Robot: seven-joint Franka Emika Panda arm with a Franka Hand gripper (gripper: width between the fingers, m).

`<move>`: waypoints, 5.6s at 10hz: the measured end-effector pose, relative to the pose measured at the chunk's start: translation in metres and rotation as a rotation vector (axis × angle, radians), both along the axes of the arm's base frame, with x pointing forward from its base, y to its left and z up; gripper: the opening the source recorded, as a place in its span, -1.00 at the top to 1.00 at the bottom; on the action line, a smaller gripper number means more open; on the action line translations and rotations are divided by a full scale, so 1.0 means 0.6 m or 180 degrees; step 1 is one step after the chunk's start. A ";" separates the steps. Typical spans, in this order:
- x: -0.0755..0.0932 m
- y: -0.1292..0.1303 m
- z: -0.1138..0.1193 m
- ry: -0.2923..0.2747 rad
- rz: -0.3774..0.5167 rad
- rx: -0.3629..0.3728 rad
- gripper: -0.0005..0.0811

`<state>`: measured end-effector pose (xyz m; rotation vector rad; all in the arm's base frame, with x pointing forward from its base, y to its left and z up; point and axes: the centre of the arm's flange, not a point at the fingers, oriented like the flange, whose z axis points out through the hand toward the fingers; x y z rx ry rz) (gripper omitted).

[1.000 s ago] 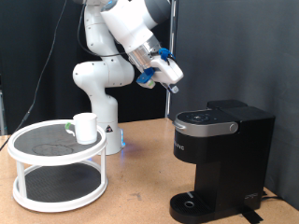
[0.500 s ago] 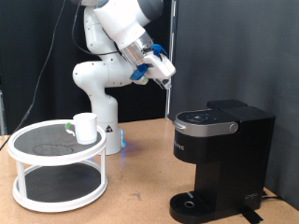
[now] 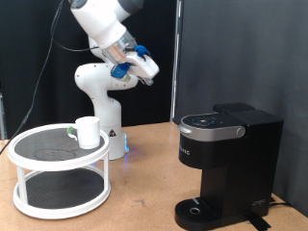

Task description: Make a cup of coffee with the keurig machine

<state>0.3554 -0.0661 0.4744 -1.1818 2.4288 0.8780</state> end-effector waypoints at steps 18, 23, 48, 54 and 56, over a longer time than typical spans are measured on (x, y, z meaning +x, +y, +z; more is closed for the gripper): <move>-0.182 -0.196 -0.004 -0.0163 -0.0049 -0.0039 0.99; -0.217 -0.298 0.010 -0.0460 -0.0338 0.0081 0.99; -0.154 -0.319 -0.243 0.0015 -0.0362 -0.0120 -0.81; -0.165 -0.300 -0.276 0.0019 -0.0335 -0.0125 -0.51; -0.166 -0.298 -0.278 0.0014 -0.0330 -0.0120 -0.16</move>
